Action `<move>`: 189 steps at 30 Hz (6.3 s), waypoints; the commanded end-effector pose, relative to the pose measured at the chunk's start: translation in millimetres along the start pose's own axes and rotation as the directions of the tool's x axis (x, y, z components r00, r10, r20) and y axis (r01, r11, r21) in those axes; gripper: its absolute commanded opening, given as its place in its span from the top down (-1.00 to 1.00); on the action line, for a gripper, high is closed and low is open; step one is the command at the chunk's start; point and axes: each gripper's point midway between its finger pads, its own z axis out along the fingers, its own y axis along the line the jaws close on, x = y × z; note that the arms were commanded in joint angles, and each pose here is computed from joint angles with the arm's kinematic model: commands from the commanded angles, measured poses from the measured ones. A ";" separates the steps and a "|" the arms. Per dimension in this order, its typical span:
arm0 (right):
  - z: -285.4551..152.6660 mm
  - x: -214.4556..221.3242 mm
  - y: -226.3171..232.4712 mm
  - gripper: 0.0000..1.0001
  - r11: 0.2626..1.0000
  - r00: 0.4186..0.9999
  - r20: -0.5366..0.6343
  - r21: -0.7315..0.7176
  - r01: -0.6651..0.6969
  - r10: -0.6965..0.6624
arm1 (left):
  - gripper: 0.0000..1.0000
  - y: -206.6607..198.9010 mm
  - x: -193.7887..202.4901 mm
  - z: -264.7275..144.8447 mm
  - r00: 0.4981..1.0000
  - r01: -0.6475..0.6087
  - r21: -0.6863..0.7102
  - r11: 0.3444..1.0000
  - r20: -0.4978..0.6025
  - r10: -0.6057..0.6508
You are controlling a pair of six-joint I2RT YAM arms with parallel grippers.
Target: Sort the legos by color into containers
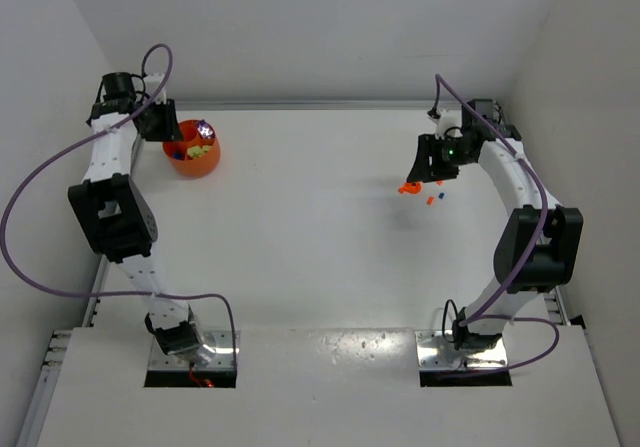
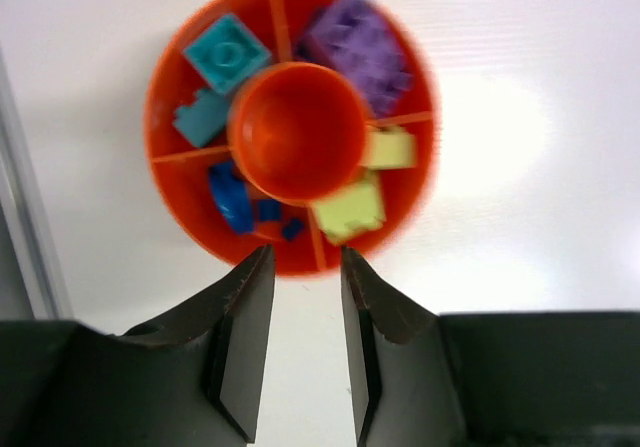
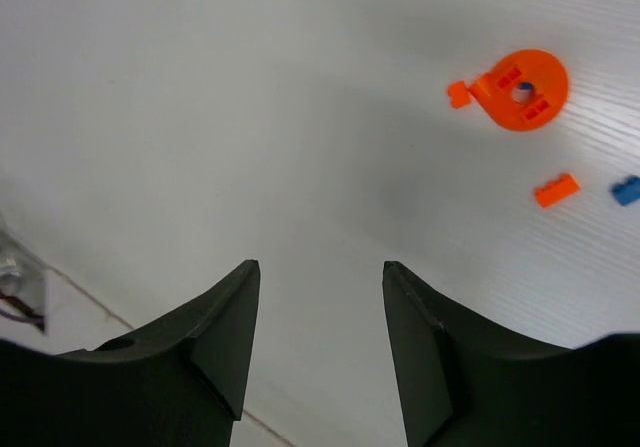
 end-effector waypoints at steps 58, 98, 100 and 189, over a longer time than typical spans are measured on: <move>56.0 30.4 -172.2 -0.08 0.826 0.746 -0.416 -0.023 0.562 -0.520 | -0.27 -221.1 -35.8 -162.2 0.886 -0.372 0.341 0.864 0.407 0.221; 85.1 55.1 -179.4 0.17 0.794 0.682 -0.467 -0.079 0.602 -0.563 | -0.30 -219.3 -39.8 -150.3 0.894 -0.363 0.348 0.865 0.391 0.218; 88.6 56.3 -177.1 0.23 0.789 0.676 -0.467 -0.084 0.608 -0.570 | -0.30 -219.3 -39.8 -150.3 0.894 -0.363 0.348 0.865 0.391 0.218; -19.5 23.4 182.6 0.95 0.444 0.871 -0.474 -0.757 -0.479 0.133 | -0.23 -490.5 84.2 -140.7 0.846 -0.533 0.761 0.368 0.493 0.206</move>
